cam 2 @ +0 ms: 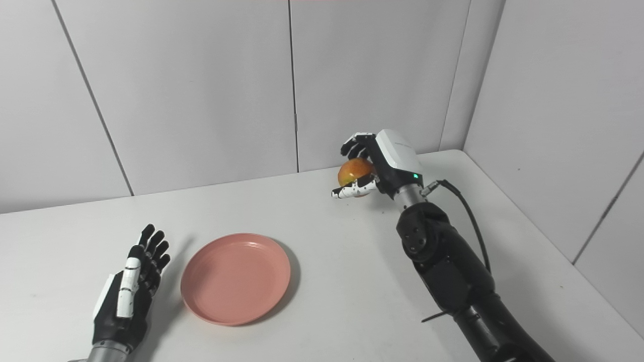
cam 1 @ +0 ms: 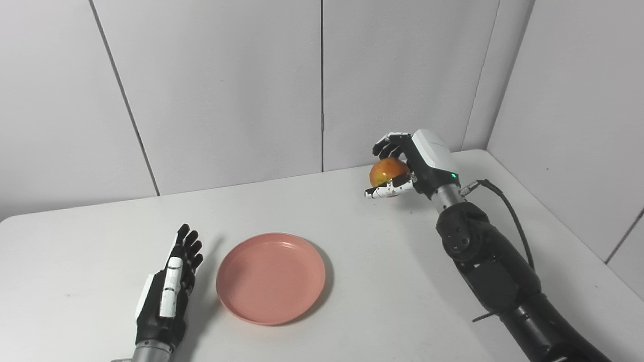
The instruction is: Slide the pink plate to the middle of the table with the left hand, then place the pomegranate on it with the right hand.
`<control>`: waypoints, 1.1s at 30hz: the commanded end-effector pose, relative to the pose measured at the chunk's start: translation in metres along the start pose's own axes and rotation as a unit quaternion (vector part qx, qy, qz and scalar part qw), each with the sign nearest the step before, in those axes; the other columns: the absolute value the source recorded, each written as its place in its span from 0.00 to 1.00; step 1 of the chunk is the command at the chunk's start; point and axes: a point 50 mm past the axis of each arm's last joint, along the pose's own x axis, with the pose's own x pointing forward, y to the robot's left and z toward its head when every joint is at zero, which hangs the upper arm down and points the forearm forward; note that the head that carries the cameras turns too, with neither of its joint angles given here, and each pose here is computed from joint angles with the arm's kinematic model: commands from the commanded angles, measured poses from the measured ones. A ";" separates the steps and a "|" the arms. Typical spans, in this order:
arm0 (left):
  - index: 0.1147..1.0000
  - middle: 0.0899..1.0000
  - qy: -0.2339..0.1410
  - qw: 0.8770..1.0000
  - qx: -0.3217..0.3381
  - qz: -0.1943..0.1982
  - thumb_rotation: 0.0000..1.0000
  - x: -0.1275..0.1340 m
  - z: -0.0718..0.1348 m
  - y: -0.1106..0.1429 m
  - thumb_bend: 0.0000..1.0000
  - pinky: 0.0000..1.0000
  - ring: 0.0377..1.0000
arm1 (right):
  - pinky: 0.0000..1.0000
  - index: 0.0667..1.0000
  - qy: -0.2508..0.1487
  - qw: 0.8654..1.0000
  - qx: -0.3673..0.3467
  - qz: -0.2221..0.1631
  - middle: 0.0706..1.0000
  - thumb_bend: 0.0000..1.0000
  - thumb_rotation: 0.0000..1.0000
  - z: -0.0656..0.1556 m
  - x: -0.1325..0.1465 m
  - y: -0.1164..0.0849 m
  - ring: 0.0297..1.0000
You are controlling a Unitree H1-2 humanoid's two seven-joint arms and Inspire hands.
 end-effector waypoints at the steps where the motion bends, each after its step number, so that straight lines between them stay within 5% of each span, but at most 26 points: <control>1: 1.00 1.00 0.002 1.000 -0.008 0.000 1.00 -0.002 -0.006 -0.006 0.50 1.00 1.00 | 0.25 0.50 -0.072 0.997 0.000 -0.030 0.42 0.51 0.00 0.029 0.017 -0.021 0.35; 20: 1.00 1.00 -0.002 1.000 -0.015 0.008 1.00 -0.004 -0.005 -0.018 0.51 1.00 1.00 | 0.21 0.47 -0.188 0.979 0.076 0.008 0.44 0.51 0.00 0.119 -0.005 0.017 0.37; 29: 1.00 1.00 -0.002 1.000 -0.002 0.011 1.00 -0.006 -0.003 -0.029 0.52 1.00 1.00 | 0.25 0.50 -0.217 0.969 0.115 0.025 0.42 0.51 0.00 0.142 -0.011 0.037 0.35; 33: 1.00 1.00 -0.004 1.000 -0.004 0.013 1.00 -0.005 -0.003 -0.035 0.52 1.00 1.00 | 0.17 0.45 -0.227 0.965 0.126 0.033 0.45 0.52 0.00 0.147 -0.012 0.045 0.39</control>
